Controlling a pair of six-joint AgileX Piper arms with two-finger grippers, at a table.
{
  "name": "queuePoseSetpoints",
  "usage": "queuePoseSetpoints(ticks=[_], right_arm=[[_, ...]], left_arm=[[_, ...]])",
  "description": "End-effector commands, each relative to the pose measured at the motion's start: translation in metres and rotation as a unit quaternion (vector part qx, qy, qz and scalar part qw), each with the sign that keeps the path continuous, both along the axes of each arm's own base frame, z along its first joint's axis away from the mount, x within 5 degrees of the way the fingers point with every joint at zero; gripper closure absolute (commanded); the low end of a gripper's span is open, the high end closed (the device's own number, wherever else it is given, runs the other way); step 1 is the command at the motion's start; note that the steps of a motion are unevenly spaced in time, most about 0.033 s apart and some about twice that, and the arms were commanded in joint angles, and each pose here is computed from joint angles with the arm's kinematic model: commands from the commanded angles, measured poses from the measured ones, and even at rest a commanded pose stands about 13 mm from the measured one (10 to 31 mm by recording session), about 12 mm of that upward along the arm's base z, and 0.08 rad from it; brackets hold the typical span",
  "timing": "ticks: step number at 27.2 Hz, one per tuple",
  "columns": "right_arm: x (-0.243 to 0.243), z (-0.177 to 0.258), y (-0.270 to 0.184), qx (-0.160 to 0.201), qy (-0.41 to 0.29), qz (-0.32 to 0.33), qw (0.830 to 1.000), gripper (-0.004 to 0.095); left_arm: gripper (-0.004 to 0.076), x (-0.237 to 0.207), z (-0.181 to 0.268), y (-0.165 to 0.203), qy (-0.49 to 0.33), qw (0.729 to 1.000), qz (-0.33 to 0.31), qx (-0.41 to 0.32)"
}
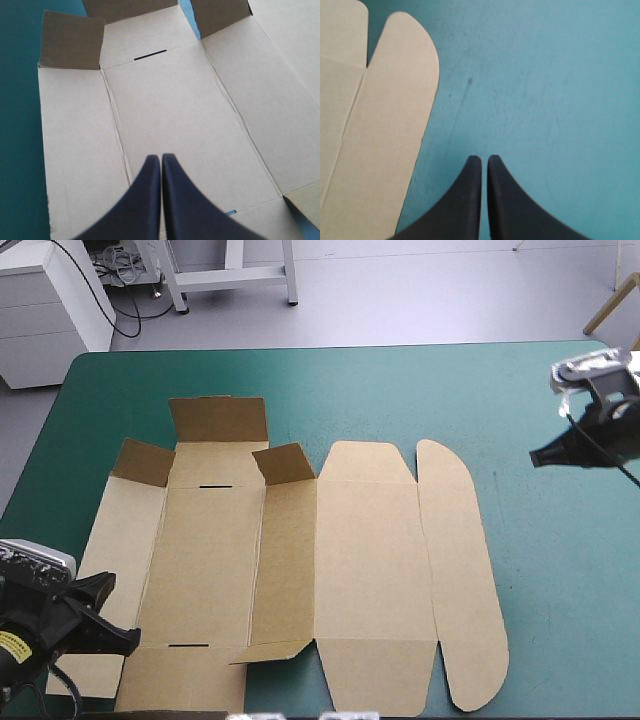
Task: Fold the box
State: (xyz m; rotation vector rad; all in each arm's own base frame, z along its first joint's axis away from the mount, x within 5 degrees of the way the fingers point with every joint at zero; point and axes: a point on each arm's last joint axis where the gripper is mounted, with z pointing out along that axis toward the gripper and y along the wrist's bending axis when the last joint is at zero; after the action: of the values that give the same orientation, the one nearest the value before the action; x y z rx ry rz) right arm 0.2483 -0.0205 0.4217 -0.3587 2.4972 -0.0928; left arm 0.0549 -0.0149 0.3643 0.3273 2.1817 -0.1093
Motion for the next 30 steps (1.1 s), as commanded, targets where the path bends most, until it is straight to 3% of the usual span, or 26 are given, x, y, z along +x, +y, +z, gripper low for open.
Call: queuePoseSetpoints(ticks=[1,8,14,25,30], right_arm=[[-0.048,0.004,-0.005,0.014,-0.039,-0.046,0.998,0.0886],[-0.130,-0.041,0.002,0.034,-0.048,-0.102,0.993,0.0886],[-0.169,-0.082,0.014,0.060,-0.085,-0.108,0.989,0.0887],[-0.180,-0.109,0.021,0.086,-0.126,-0.103,0.983,0.0915],[-0.176,-0.124,0.022,0.091,-0.116,-0.097,0.984,0.0927]], left_arm=[[0.0734,0.003,0.013,-0.001,-0.040,0.999,0.004,-0.016],[0.0734,0.002,0.011,-0.001,-0.027,1.000,0.003,-0.013],[0.0734,0.001,0.010,-0.001,-0.020,1.000,-0.003,-0.005],[0.0734,0.000,0.009,-0.002,-0.012,1.000,-0.003,-0.015],[0.0734,0.008,0.007,0.000,0.010,0.998,0.039,-0.037]])
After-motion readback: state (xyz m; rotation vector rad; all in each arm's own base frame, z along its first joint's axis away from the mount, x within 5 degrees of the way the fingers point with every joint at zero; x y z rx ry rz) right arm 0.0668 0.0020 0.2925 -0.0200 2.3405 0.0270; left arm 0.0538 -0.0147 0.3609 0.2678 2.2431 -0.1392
